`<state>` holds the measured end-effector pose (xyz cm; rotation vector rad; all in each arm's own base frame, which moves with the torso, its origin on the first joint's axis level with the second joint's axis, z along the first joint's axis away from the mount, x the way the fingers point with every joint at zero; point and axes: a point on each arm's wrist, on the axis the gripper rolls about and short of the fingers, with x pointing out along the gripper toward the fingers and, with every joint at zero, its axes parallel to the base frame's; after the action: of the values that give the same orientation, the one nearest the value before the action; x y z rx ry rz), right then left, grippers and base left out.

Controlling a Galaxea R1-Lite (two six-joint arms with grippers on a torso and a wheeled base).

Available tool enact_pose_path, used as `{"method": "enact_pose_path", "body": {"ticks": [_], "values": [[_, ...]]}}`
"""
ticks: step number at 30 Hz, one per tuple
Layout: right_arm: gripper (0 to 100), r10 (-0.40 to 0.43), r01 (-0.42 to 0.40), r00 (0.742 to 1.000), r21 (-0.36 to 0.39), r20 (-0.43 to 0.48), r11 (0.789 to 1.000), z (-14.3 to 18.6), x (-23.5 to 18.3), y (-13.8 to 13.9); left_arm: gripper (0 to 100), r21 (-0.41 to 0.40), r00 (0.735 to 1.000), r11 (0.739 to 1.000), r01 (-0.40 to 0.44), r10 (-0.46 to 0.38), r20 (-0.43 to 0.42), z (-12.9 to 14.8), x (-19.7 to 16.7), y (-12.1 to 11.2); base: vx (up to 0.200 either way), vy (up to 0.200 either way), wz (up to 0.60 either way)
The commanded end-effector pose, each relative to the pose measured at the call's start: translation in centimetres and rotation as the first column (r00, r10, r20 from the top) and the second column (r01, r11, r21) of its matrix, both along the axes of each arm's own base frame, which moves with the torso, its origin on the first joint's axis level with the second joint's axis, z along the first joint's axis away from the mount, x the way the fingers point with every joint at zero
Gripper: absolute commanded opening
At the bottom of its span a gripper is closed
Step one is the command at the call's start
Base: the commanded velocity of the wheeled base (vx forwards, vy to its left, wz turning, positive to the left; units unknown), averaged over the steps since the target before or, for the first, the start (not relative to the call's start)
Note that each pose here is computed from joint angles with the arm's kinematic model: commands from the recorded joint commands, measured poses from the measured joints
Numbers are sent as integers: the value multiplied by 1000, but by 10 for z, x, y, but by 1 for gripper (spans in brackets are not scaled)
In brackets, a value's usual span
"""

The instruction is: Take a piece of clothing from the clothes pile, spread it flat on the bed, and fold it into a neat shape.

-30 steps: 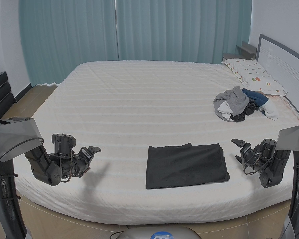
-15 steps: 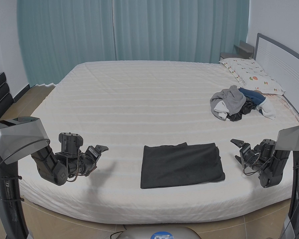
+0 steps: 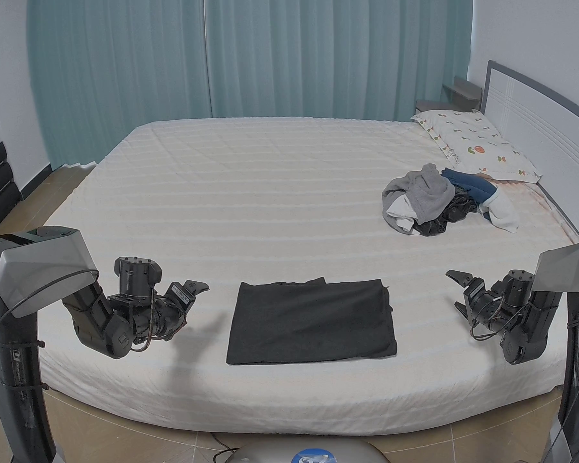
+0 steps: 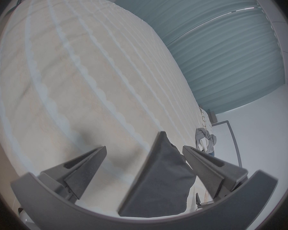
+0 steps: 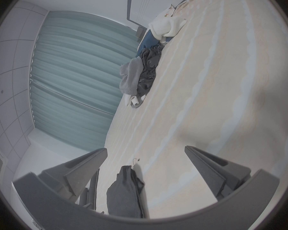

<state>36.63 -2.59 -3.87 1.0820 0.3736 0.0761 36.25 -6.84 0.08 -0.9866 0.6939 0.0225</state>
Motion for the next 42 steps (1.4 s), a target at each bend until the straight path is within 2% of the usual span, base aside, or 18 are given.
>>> {"method": "enact_pose_path", "body": {"ticks": [1, 7, 12, 15, 22, 26, 28, 32, 36, 42], "values": [[100, 1, -1, 1000, -2, 7, 1000, 0, 0, 0, 100, 1, 1000, 1000, -1, 1, -5, -2, -1, 0, 0, -200, 0], [100, 4, -4, 1000, -6, 5, 1000, 0, -1, 1, 100, 26, 1000, 1000, -8, 8, -6, -7, 0, -8, 0, 0, 0], [100, 8, -8, 1000, -6, -1, 1000, 0, -2, 3, 100, 17, 999, 1000, -10, 9, 52, -3, 20, -11, 0, 0, 0], [100, 8, -8, 1000, -6, -2, 1000, -1, -3, 3, 100, 21, 999, 1000, 0, -1, 47, -9, 23, -14, 0, 0, 0], [100, 9, -9, 1000, -7, -3, 1000, -1, -3, 3, 100, 154, 995, 984, 91, -95, 23, -28, 11, -21, 0, 0, 0], [100, 9, -9, 1000, -8, -3, 1000, 0, -4, 3, 100, 194, 995, 979, 66, -80, 67, -36, 12, -25, 0, 0, 0], [100, 8, -8, 1000, -10, -6, 1000, -1, -4, 3, 100, 255, 992, 965, 56, -83, 95, -47, 8, -29, 0, 0, 0], [100, 12, -12, 1000, -18, -10, 1000, -2, -5, 3, 100, 253, 987, 966, 51, -87, 132, -46, 4, -29, 0, 0, 0], [100, 12, -12, 1000, -18, -10, 1000, -2, -5, 3, 100, 251, 983, 965, 80, -118, 143, -45, 2, -41, 0, 0, 0], [100, 12, -12, 1000, -18, -11, 1000, -2, -5, 3, 100, 247, 983, 966, 72, -110, 145, -46, 4, -39, 0, 0, 0]]}}
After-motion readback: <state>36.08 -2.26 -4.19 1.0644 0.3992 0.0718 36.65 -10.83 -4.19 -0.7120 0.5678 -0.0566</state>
